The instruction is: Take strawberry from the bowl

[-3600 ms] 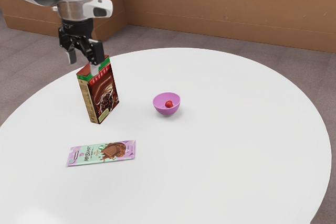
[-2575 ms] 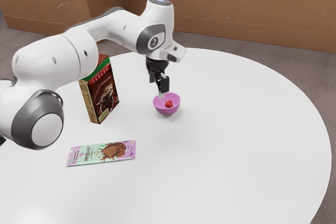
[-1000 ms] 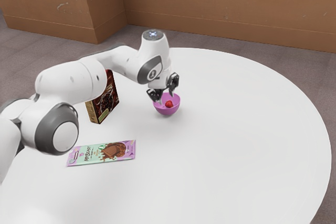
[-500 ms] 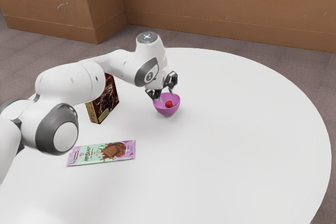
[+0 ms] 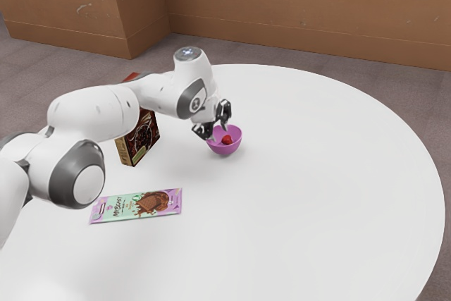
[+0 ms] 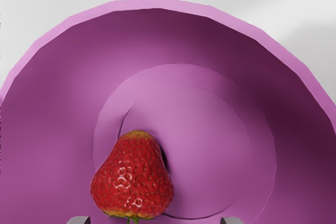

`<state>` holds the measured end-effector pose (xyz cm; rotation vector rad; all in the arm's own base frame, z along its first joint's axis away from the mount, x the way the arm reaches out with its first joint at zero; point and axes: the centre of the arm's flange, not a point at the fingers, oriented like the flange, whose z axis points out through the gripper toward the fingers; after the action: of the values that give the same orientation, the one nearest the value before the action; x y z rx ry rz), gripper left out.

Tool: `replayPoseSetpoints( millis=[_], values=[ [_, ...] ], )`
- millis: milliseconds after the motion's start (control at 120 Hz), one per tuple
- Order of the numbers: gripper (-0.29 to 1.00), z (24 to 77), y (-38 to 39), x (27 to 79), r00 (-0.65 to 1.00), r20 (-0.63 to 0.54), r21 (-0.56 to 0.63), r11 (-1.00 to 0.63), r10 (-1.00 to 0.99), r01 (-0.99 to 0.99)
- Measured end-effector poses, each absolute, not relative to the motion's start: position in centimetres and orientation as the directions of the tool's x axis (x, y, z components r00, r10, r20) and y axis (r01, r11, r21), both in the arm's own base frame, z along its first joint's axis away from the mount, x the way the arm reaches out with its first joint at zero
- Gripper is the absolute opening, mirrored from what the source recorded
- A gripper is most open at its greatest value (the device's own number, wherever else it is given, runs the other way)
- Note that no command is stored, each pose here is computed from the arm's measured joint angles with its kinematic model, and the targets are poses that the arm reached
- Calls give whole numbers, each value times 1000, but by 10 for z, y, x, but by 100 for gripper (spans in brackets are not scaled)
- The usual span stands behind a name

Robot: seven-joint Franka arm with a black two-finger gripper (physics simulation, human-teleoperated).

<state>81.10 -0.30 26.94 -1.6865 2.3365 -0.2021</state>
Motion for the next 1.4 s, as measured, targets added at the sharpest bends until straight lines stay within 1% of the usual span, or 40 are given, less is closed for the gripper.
replayPoseSetpoints(
  millis=[225, 533, 725, 867, 967, 1175, 1400],
  values=[
    [38, 270, -11, 811, -275, -96, -268, 291, -957, -918],
    [40, 267, -18, 813, -264, -91, -296, 279, -960, -913],
    [39, 253, -19, 814, -260, -89, -305, 275, -961, -912],
    [38, 254, -19, 816, -257, -89, -329, 272, -962, -904],
    [35, 255, -19, 817, -257, -88, -338, 272, -962, -901],
    [25, 259, -18, 817, -256, -97, -346, 273, -962, -898],
    [21, 249, -18, 814, -244, -84, -341, 258, -966, -904]
  ],
)
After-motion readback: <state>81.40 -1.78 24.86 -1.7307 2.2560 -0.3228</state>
